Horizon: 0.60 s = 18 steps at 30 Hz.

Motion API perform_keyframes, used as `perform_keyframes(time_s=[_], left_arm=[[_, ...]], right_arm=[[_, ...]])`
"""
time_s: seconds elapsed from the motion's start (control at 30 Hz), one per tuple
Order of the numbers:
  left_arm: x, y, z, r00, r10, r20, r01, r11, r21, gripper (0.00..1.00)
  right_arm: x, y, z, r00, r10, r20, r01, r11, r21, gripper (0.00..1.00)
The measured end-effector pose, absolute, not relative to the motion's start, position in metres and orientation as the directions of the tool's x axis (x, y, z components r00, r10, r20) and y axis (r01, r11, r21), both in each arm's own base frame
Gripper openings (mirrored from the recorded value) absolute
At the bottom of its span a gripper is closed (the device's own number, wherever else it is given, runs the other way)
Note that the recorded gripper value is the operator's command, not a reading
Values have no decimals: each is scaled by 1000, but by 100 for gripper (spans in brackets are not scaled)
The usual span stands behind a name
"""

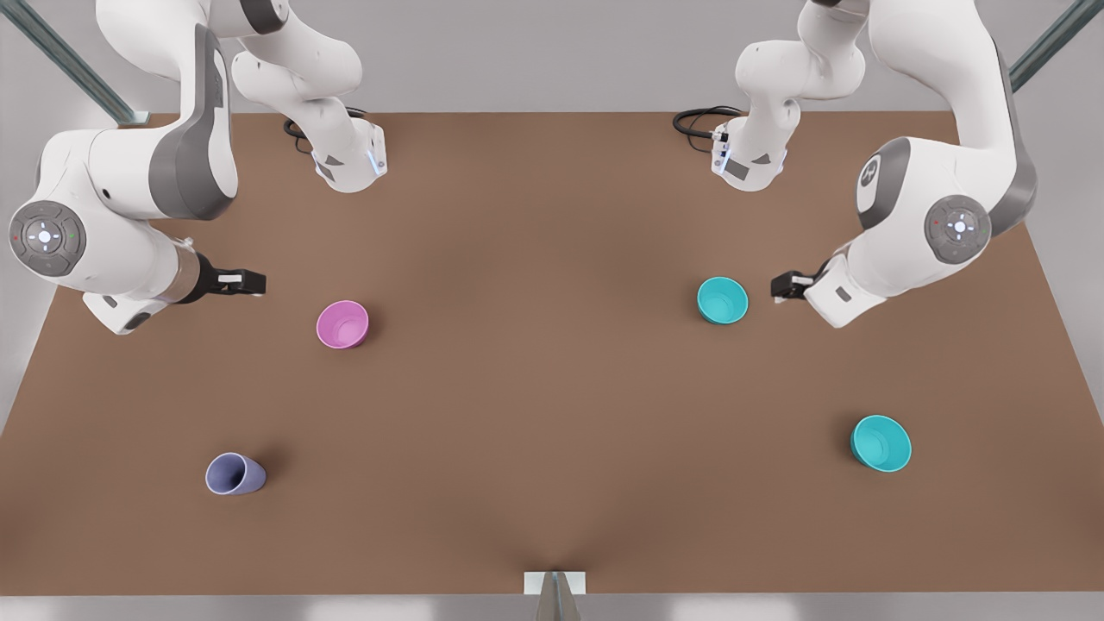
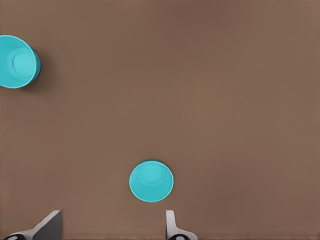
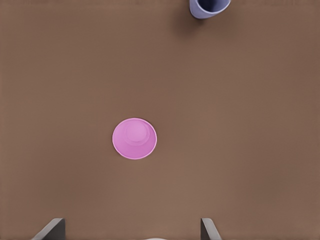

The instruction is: Stack the blue bowl on the pink bowl

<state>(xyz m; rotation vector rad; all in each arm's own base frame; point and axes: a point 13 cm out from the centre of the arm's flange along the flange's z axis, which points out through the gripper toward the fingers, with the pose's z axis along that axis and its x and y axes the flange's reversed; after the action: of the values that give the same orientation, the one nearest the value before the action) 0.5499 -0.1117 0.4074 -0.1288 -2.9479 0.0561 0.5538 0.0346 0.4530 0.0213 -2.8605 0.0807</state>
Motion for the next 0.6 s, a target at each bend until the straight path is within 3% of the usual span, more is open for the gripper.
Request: perform_keyframes(time_s=[0.13, 0.27, 0.37, 0.6], left_arm=[[547, -111, 405, -975, 87, 203, 80, 996, -43, 100], [546, -111, 401, -973, 83, 216, 76, 996, -41, 100], [545, -110, 400, -972, 81, 220, 74, 996, -40, 100], [543, -107, 400, -970, 74, 231, 67, 997, -39, 100]], right_arm=[[557, 35, 442, -957, -4, 292, -23, 998, -61, 100], [562, 54, 318, -899, -22, 437, -53, 997, -57, 100], [557, 55, 258, -889, -17, 457, -42, 998, -43, 100], [543, 26, 198, -908, 36, 416, 37, 999, -7, 100]])
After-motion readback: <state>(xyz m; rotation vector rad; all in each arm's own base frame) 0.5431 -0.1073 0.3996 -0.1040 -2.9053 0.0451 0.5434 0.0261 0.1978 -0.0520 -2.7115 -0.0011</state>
